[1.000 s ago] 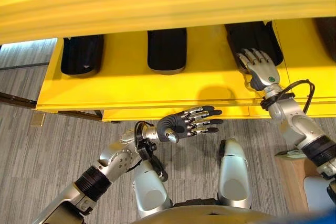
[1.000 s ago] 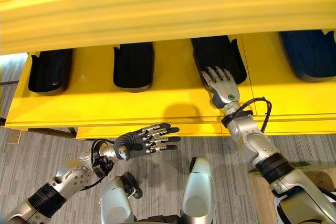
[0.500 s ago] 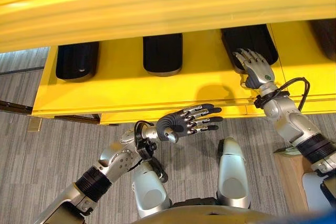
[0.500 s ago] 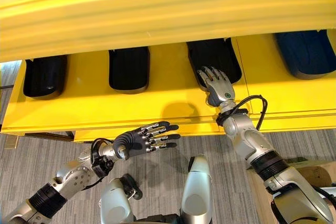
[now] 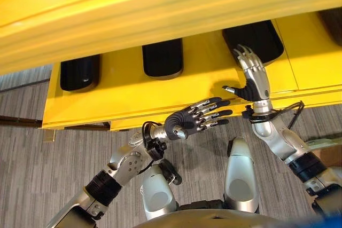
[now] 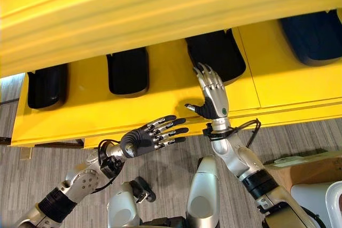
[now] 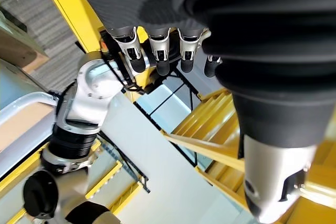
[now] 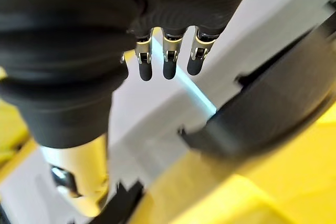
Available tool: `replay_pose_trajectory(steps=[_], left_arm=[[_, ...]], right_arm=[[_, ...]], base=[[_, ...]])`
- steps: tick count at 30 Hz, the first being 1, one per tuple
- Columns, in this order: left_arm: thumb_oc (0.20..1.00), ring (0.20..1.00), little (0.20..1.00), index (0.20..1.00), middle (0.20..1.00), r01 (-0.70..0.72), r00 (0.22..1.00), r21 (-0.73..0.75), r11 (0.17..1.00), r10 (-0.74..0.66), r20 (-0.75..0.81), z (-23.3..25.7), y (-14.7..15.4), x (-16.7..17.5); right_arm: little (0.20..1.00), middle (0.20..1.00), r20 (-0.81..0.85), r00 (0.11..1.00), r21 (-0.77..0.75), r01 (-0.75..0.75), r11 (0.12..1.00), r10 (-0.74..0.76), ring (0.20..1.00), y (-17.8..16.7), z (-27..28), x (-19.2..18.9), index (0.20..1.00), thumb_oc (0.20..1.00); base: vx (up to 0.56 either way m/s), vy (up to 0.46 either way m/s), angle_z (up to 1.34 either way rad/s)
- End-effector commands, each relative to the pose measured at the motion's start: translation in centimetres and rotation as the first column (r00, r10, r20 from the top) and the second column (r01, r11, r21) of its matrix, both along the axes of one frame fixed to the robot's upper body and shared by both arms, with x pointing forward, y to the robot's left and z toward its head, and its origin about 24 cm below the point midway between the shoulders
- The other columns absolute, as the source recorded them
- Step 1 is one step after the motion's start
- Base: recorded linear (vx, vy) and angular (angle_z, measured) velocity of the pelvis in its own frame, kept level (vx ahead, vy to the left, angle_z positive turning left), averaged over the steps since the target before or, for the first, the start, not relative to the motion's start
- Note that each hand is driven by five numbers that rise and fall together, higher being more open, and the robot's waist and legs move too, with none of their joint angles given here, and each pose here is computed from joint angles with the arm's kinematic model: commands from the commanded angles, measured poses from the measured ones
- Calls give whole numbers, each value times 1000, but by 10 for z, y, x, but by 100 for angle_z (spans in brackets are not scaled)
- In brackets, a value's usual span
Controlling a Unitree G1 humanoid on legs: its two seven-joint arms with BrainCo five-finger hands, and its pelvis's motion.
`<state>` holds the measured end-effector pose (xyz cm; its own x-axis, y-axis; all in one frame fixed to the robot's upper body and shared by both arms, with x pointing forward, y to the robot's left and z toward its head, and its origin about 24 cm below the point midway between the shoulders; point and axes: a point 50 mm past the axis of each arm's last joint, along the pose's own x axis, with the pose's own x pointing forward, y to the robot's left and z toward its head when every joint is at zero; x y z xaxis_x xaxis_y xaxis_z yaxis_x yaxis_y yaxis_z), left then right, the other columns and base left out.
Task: Move parts from the plastic box to the shelf.
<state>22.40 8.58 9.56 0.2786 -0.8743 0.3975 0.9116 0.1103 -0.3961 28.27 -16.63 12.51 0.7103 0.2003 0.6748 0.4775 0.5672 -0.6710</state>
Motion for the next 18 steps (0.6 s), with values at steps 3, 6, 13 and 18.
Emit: replay_pose_trajectory(steps=[3,6,13,18], left_arm=[[1000,1000,1000,1000,1000,12,998,-132,991,-4,57,16,-1,-14],[1000,1000,1000,1000,1000,7,999,-140,990,0,54,15,0,-15],[1000,1000,1000,1000,1000,19,998,-144,989,-11,59,12,3,-19],[1000,1000,1000,1000,1000,39,998,-128,991,-32,58,12,1,-20]], right_arm=[[1000,1000,165,983,58,-93,994,83,1000,3,26,-15,1000,1000],[1000,1000,168,984,63,-66,996,55,1000,-4,26,-17,1000,1000],[1000,1000,95,992,121,70,990,-82,1000,-36,22,-15,1000,1000],[1000,1000,39,994,141,100,985,-106,1000,-44,26,-5,1000,1000]], base=[[30,55,-15],[20,27,-10],[-2,-3,-1],[-22,-56,1]])
